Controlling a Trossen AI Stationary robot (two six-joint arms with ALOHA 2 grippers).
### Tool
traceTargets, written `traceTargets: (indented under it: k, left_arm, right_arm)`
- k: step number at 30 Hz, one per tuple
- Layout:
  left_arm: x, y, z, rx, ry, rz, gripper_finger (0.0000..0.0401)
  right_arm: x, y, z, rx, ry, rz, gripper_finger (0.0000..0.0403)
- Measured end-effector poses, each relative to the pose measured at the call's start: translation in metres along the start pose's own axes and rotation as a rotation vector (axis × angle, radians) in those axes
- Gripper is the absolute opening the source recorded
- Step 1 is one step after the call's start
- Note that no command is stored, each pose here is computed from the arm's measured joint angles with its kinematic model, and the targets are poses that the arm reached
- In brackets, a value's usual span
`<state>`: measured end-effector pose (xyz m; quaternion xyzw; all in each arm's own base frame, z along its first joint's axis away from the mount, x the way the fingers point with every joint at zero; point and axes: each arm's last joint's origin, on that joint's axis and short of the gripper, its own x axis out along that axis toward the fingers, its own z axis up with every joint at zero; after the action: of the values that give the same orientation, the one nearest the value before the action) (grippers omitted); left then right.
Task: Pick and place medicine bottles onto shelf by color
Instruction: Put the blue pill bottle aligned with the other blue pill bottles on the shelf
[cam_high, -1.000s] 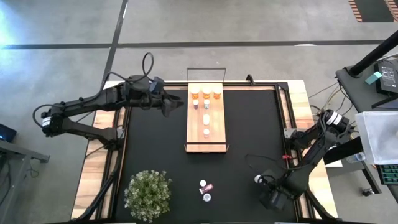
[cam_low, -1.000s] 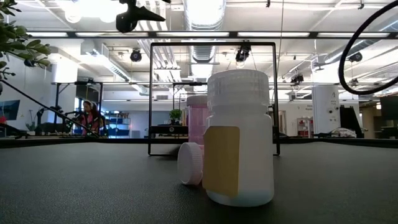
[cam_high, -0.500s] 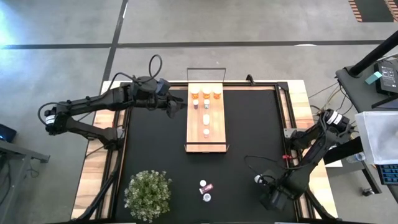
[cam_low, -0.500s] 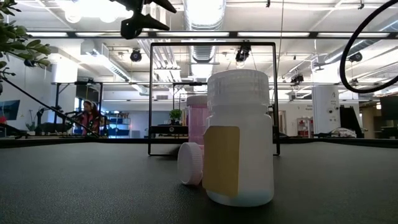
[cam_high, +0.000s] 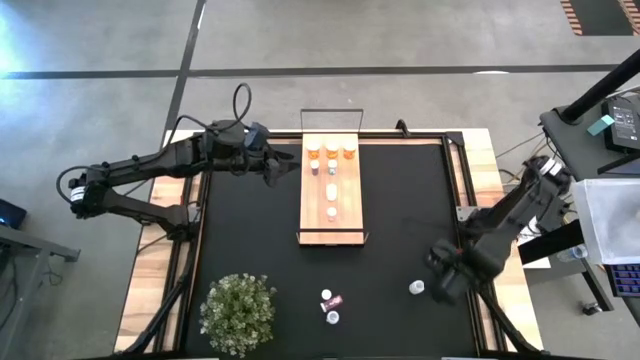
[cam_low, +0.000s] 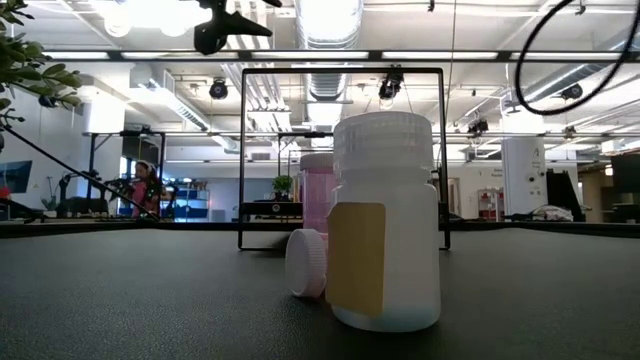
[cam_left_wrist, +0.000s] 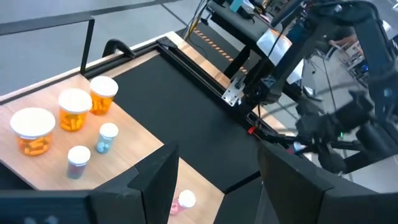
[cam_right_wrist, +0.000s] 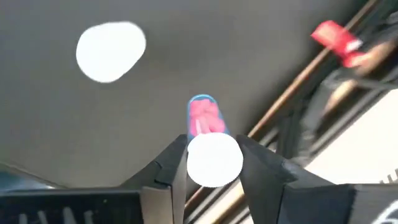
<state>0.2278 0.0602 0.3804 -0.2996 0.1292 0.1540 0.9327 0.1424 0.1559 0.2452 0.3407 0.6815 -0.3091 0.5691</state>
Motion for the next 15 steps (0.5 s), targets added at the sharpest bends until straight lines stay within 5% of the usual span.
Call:
traceTargets:
  k: [15]
  left_arm:
    - [-0.002,0.001,0.013,0.075,-0.099,-0.022,0.0203]
  right_arm:
    - [-0.033,-0.035,0.106,0.027,-0.045,0.023,0.0119]
